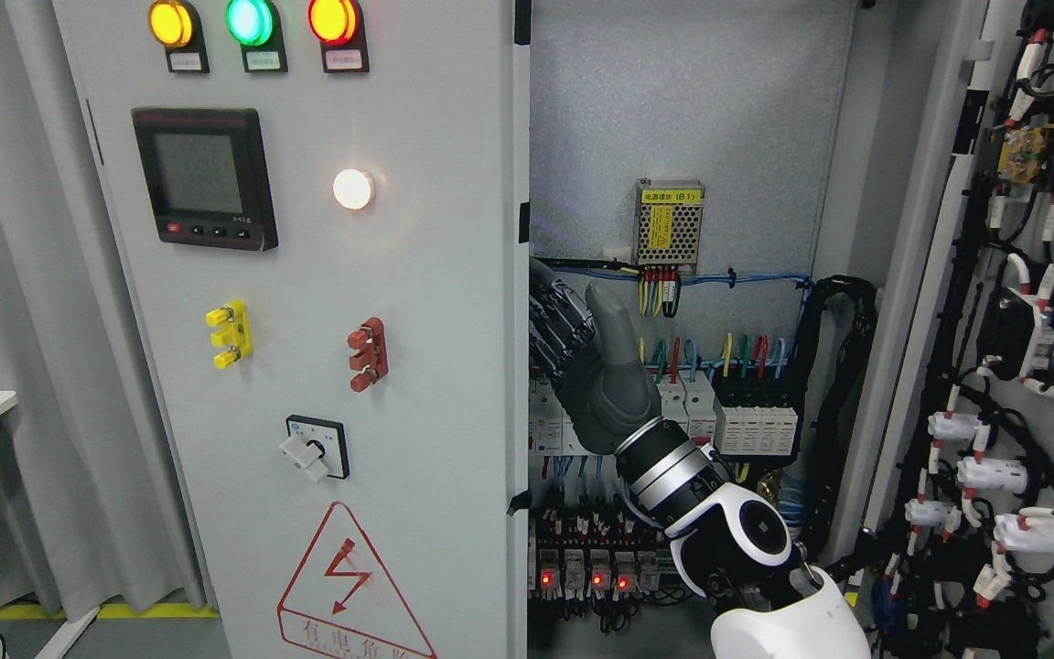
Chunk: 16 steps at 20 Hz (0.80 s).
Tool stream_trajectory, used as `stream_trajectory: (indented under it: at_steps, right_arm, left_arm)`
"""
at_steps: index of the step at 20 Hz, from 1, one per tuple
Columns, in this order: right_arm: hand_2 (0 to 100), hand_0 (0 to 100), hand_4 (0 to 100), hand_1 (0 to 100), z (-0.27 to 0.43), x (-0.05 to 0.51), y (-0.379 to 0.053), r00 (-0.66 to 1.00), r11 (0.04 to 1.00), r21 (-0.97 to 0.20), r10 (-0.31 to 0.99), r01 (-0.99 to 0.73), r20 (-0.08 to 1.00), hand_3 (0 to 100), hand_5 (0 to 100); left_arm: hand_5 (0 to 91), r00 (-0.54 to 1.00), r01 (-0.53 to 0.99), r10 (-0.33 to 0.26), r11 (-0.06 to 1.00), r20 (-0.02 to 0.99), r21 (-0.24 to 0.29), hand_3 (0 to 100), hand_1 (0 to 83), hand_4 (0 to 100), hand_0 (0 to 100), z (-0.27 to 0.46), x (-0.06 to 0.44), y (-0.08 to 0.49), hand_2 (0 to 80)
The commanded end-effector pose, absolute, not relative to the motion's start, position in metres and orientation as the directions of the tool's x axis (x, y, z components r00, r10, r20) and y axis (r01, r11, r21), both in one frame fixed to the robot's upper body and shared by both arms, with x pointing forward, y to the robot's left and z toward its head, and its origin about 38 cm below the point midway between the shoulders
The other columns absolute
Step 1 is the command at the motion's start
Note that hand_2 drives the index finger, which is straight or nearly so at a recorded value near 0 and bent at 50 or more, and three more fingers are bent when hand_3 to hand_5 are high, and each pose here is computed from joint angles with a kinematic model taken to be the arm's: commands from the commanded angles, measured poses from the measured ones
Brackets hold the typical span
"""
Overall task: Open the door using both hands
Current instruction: 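Pull the door outward with the right hand to swing it open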
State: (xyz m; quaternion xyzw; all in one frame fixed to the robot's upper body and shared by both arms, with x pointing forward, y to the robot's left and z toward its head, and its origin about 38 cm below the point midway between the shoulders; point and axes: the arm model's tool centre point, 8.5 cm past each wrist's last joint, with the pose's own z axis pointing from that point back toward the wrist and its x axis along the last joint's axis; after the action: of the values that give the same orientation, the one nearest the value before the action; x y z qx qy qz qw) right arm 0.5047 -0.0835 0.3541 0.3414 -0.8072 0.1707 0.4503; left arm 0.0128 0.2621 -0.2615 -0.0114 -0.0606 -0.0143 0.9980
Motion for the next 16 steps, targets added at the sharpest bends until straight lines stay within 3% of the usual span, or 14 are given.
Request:
stream_trajectory:
  at_steps: [1,9,16]
  right_arm:
    - [0,22,0,0,0.358,0.489,-0.081,-0.379,0.693,0.020,-0.419,-0.721,0.825,0,0]
    - [0,22,0,0,0.344,0.456,-0.049,-0.347,0.612,-0.009,-0.437,-0.791,0.830,0,0]
    - [0,22,0,0,0.330,0.419,-0.007,-0.278,0.483,-0.028,-0.456,-0.875,0.846,0,0]
  left_arm:
    - [0.0,0.990,0.032,-0.031,0.999,0.138,-0.002,3,0.0,4,30,-0.260,0.027,0.274,2.7]
    - [0.0,0.989,0.031,-0.029,0.999,0.143,-0.013,3,0.0,4,30,-0.261,0.030,0.268,2.8]
    - [0.0,0.990,0.030,-0.027,0.999,0.142,-0.013,3,0.0,4,30,-0.260,0.029,0.269,2.8]
